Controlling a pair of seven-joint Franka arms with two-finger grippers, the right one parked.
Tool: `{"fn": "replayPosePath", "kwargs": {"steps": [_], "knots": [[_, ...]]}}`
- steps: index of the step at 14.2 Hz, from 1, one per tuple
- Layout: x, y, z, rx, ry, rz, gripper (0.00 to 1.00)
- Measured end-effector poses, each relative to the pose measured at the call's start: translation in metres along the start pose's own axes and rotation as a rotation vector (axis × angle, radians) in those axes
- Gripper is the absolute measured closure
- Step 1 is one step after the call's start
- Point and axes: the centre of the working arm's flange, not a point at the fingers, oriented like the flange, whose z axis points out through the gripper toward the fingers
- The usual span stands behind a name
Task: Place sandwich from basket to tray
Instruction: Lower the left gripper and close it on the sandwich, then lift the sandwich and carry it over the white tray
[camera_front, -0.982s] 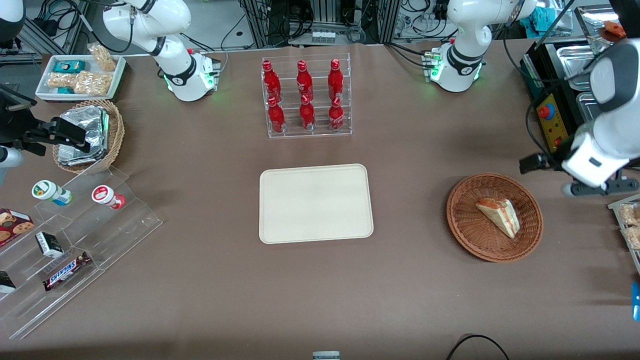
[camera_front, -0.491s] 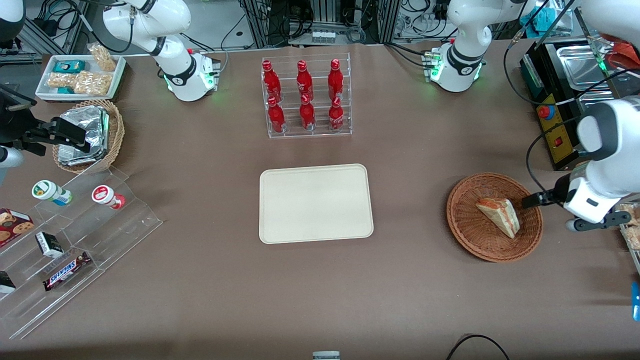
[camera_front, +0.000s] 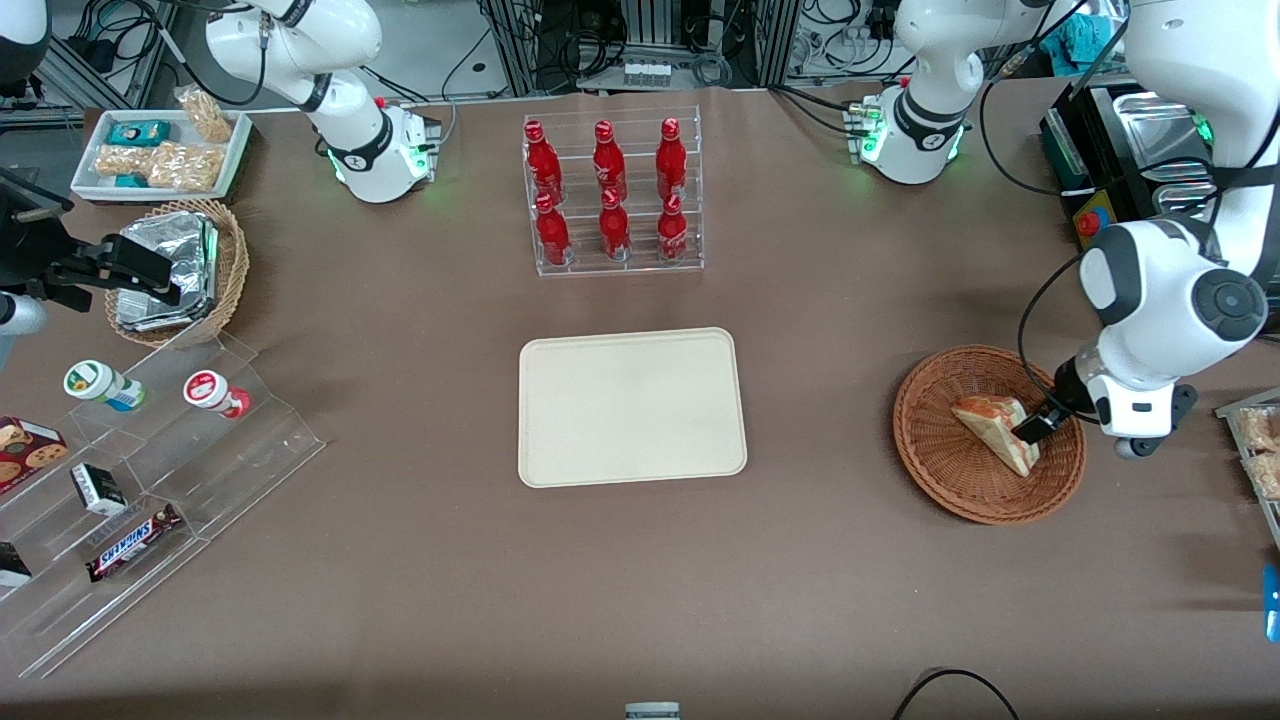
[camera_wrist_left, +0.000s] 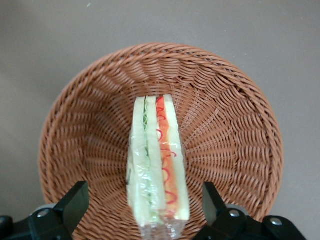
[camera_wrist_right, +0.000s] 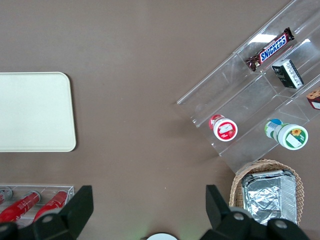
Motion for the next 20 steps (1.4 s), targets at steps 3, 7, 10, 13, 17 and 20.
{"fn": "replayPosePath", "kwargs": {"steps": [3, 7, 10, 13, 17, 20], "knots": [[-0.005, 0.003, 0.018, 0.017, -0.023, -0.059, 0.0], [-0.011, 0.006, 0.04, 0.036, -0.048, -0.073, 0.12], [-0.012, 0.008, 0.042, 0.039, -0.051, -0.073, 0.46], [-0.019, 0.026, 0.02, 0.065, -0.076, -0.016, 0.71], [-0.06, 0.073, -0.032, 0.086, -0.096, 0.266, 0.83], [-0.126, 0.129, -0.042, 0.057, -0.089, 0.573, 0.85]]}}
